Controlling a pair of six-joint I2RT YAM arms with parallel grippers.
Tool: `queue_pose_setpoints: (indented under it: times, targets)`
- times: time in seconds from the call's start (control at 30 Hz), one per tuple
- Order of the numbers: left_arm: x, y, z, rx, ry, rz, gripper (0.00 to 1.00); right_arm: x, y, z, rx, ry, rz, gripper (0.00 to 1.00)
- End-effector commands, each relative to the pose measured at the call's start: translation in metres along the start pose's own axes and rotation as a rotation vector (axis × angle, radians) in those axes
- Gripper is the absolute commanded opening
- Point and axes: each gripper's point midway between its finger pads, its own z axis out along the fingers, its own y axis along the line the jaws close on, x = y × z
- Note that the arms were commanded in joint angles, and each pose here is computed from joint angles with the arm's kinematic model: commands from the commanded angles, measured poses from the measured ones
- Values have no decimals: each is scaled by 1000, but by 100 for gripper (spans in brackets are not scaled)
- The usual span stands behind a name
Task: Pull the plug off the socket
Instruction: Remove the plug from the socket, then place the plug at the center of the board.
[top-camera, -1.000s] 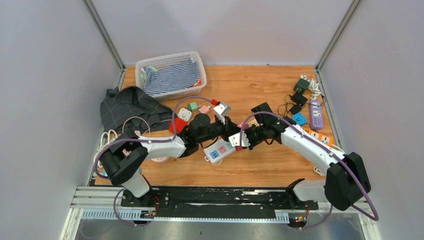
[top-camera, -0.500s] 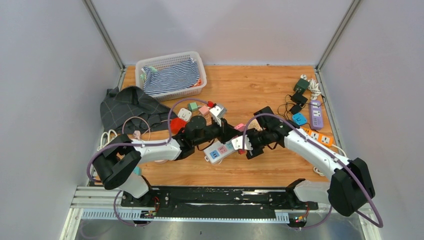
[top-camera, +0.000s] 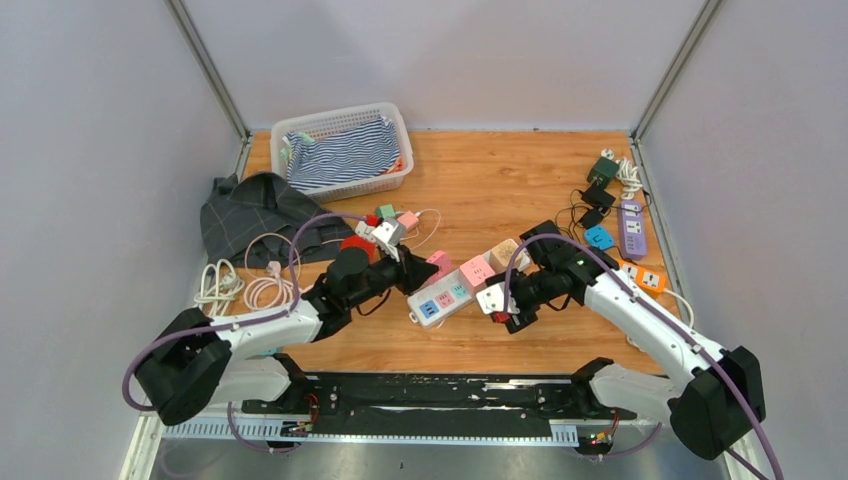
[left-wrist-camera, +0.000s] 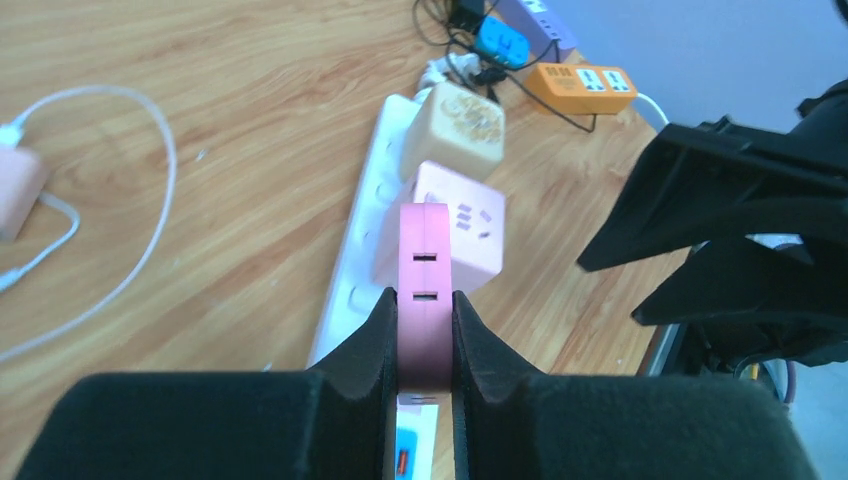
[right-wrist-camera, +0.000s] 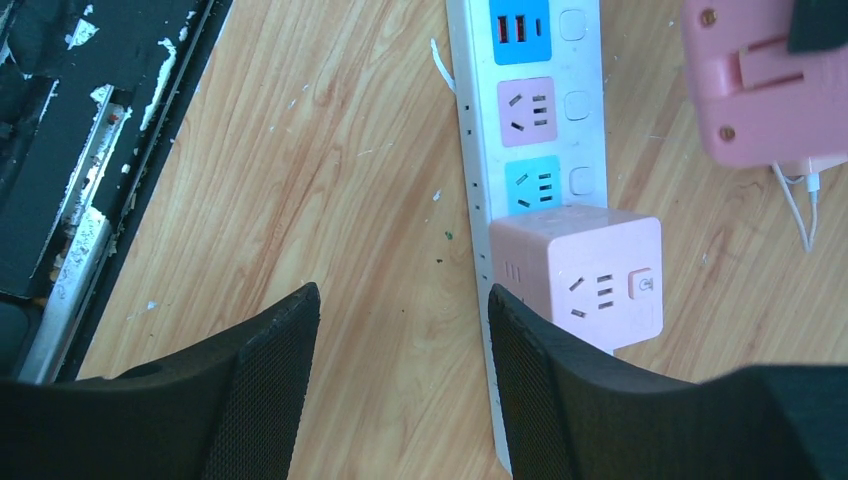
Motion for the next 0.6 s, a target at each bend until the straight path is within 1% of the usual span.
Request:
queue_pose_setpoints:
  times: [0.0, 0.13, 0.3, 0.57]
  targets:
    - [3, 19, -20, -72, -32, -74, 0, -3, 13, -3, -25, -21, 22, 65]
    - [6, 35, -35, -135, -66, -132, 0, 0, 14, -6, -10, -23, 39, 65]
    - [8, 67, -50, -246, -111, -198, 0, 6, 13, -9, 22, -37, 67, 66]
    - [-4, 105, -47, -370, -137, -284, 2, 18, 15, -9, 40, -58, 112, 68]
